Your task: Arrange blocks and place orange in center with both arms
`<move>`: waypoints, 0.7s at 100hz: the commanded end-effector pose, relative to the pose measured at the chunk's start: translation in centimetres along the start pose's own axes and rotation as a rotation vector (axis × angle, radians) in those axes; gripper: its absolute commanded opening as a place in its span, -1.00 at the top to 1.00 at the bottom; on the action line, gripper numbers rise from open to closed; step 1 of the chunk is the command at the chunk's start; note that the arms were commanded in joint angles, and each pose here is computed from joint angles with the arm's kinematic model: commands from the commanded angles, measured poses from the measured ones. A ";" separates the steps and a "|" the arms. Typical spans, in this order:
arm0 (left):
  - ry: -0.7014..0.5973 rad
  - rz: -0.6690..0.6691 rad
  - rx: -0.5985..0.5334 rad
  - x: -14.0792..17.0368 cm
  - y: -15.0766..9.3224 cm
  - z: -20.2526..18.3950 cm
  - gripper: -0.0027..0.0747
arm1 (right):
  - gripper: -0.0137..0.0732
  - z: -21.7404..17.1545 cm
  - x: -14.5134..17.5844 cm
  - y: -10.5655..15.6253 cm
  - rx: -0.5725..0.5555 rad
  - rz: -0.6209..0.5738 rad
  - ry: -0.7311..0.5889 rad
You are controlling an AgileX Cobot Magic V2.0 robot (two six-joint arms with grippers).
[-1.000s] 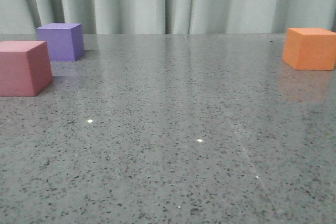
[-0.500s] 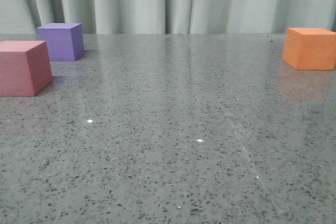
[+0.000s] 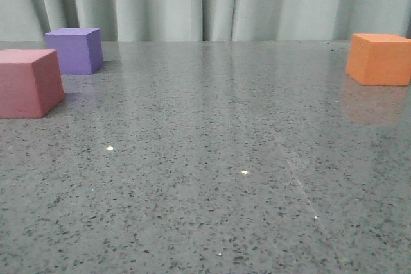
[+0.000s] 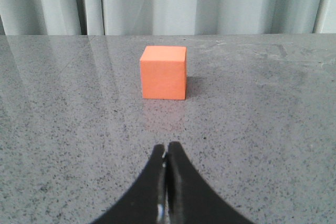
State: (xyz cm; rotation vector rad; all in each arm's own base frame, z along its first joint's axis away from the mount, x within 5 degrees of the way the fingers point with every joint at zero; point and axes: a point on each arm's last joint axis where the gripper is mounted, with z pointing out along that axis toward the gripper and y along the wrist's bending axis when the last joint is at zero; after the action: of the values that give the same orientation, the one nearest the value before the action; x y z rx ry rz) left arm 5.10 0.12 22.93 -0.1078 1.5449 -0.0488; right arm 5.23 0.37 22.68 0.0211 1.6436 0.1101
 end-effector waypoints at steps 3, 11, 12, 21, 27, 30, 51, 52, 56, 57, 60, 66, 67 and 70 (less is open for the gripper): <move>-0.115 -0.020 0.014 -4.2 -0.4 -0.7 0.98 | 0.96 -0.1 -3.2 0.3 -0.002 0.003 -0.017; -0.130 -0.019 0.018 -6.1 -0.6 -0.7 0.98 | 0.96 -0.3 -4.9 0.5 -0.004 0.002 0.034; -0.136 -0.019 0.019 -6.4 -0.7 -0.8 0.98 | 0.96 -0.2 -4.9 0.5 -0.004 0.002 0.051; -0.123 -0.018 0.024 -8.5 -1.0 -0.8 0.98 | 0.96 -0.5 -6.5 0.7 -0.006 0.000 0.106; -0.073 -0.017 0.026 -9.3 -1.1 -0.5 0.98 | 0.96 -0.7 -7.5 0.8 -0.007 -0.001 0.134; -0.057 -0.016 0.028 -9.9 -1.2 -0.4 0.98 | 0.96 -0.7 -7.9 0.9 -0.008 -0.001 0.146; 0.041 -0.016 0.027 -12.3 -1.5 1.4 0.98 | 0.96 0.2 -10.3 1.1 -0.007 -0.001 0.197; 0.044 -0.016 0.027 -12.3 -1.5 1.5 0.98 | 0.96 0.2 -10.3 1.1 -0.007 -0.001 0.201; 0.058 -0.016 0.025 -12.6 -1.5 2.0 0.98 | 0.96 0.6 -10.6 1.1 -0.006 -0.001 0.214; 0.061 -0.017 0.025 -12.6 -1.5 2.1 0.98 | 0.96 0.7 -10.6 1.1 -0.005 -0.001 0.217; 0.075 -0.017 0.023 -12.7 -1.5 2.5 0.98 | 0.96 1.0 -10.8 1.1 -0.005 -0.001 0.226; 0.091 -0.018 0.021 -12.7 -1.5 3.2 0.98 | 0.96 1.7 -11.1 1.1 -0.003 0.000 0.254; 0.095 -0.018 0.020 -12.6 -1.5 3.3 0.98 | 0.96 1.8 -11.2 1.1 -0.003 0.000 0.254; 0.098 -0.016 0.019 -12.6 -1.5 3.6 0.98 | 0.95 2.2 -11.2 1.1 -0.001 0.001 0.272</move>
State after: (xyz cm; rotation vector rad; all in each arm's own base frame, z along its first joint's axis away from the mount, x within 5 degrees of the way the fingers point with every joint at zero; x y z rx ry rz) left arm 7.49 -0.04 34.06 -0.0893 1.7125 -0.0690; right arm 7.04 0.68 32.10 0.0027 1.9625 0.1172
